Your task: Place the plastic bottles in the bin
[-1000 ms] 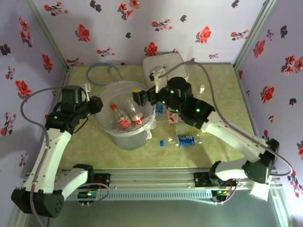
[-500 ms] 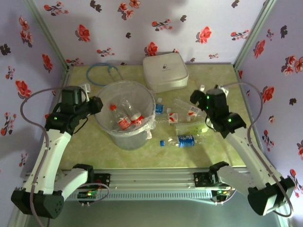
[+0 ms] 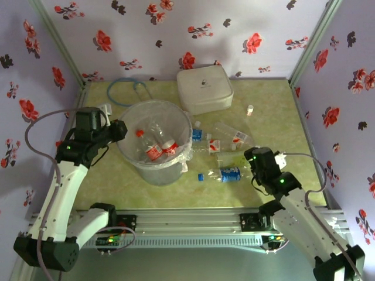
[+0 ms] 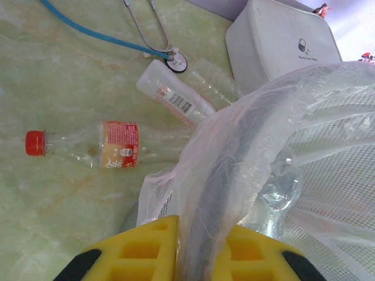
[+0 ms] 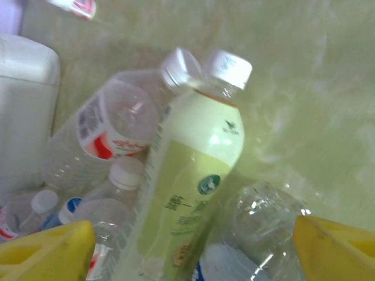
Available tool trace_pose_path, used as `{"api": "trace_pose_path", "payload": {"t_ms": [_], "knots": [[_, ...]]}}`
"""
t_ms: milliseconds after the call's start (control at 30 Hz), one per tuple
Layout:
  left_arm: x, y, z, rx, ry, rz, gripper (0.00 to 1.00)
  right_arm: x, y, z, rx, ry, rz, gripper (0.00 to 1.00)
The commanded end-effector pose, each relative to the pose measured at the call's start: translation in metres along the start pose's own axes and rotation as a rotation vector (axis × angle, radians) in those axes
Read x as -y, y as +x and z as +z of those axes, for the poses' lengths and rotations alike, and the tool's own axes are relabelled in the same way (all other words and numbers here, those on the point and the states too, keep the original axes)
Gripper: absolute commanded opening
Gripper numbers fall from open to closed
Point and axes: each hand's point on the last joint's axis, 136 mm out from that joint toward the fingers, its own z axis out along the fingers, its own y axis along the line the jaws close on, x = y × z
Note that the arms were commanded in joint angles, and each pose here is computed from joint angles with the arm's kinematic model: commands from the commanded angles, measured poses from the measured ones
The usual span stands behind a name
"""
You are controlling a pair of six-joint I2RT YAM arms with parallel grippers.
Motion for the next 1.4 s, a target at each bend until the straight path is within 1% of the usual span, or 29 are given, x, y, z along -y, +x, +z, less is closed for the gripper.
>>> {"api": "trace_pose_path", "payload": {"t_ms": [0,100,300,767,933,1167,1367], "knots": [[-0.001,0.001,0.010,0.009,0.003,0.005,0.00,-0.003,0.013,0.013,-0.031,-0.020,0.093,0.88],[0.000,-0.001,0.009,0.012,0.004,0.007,0.00,0.002,0.021,0.023,-0.051,0.025,0.076,0.88],[0.001,-0.003,0.007,0.017,0.003,0.013,0.00,0.015,0.039,0.034,-0.082,0.051,0.093,0.89],[-0.001,-0.003,0.011,0.016,-0.004,0.015,0.00,0.027,0.060,0.047,-0.126,0.064,0.114,0.88],[-0.002,-0.002,0.011,0.013,-0.006,0.014,0.00,0.032,0.063,0.051,-0.126,0.086,0.102,0.85],[-0.002,-0.002,0.013,0.011,-0.007,0.013,0.00,0.033,0.060,0.050,-0.109,0.081,0.097,0.75],[-0.003,0.000,0.012,0.013,-0.010,0.015,0.00,0.033,0.050,0.041,-0.074,0.061,0.101,0.69]]}}
